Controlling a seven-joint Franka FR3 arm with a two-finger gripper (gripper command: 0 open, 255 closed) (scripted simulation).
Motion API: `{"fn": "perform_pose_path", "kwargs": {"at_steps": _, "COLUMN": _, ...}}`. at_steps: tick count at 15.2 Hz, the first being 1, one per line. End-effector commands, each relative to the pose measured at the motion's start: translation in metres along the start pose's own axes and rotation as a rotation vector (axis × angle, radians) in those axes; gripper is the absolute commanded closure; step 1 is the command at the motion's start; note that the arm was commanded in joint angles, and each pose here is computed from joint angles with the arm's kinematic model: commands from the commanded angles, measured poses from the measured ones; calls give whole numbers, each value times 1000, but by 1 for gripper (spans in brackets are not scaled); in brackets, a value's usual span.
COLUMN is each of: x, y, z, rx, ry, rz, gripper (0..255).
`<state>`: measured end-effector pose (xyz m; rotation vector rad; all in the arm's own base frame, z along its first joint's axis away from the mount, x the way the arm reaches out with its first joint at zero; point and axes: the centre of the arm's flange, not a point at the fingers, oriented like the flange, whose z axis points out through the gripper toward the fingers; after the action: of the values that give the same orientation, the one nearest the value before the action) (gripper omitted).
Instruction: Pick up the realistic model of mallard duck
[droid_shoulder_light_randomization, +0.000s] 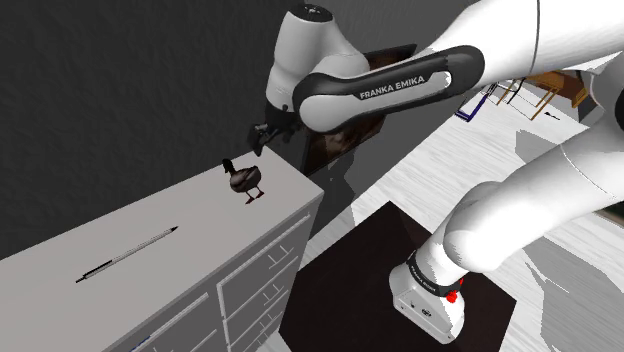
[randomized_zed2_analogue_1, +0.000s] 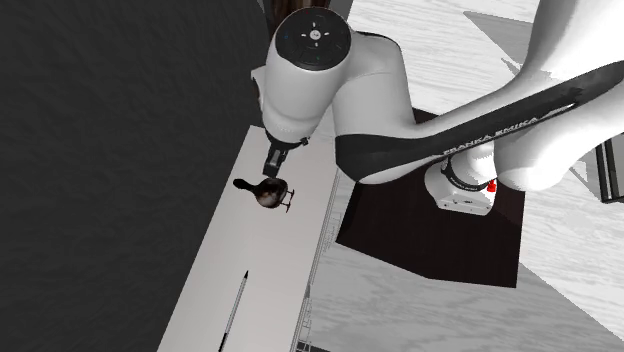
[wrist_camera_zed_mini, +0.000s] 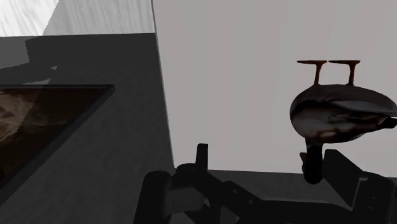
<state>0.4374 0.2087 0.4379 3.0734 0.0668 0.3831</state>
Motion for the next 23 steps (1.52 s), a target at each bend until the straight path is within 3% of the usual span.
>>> {"fn": "perform_pose_path", "kwargs": {"at_steps": 1, "x": 11, "y": -20, "z": 13, "rx": 9, "ry": 13, "rz": -5, "gripper": 0}}
{"fn": "perform_pose_path", "kwargs": {"at_steps": 7, "x": 39, "y": -77, "z": 52, "rx": 30, "ry": 49, "rz": -23, "gripper": 0}}
{"fn": "perform_pose_path", "kwargs": {"at_steps": 17, "x": 31, "y": -82, "z": 93, "rx": 31, "ry": 51, "rz": -24, "gripper": 0}}
{"fn": "perform_pose_path", "kwargs": {"at_steps": 18, "x": 31, "y": -82, "z": 92, "rx": 31, "ry": 51, "rz": -24, "gripper": 255}}
{"fn": "perform_pose_path", "kwargs": {"at_steps": 23, "x": 31, "y": -82, "z": 92, "rx": 31, "ry": 51, "rz": -24, "gripper": 255}}
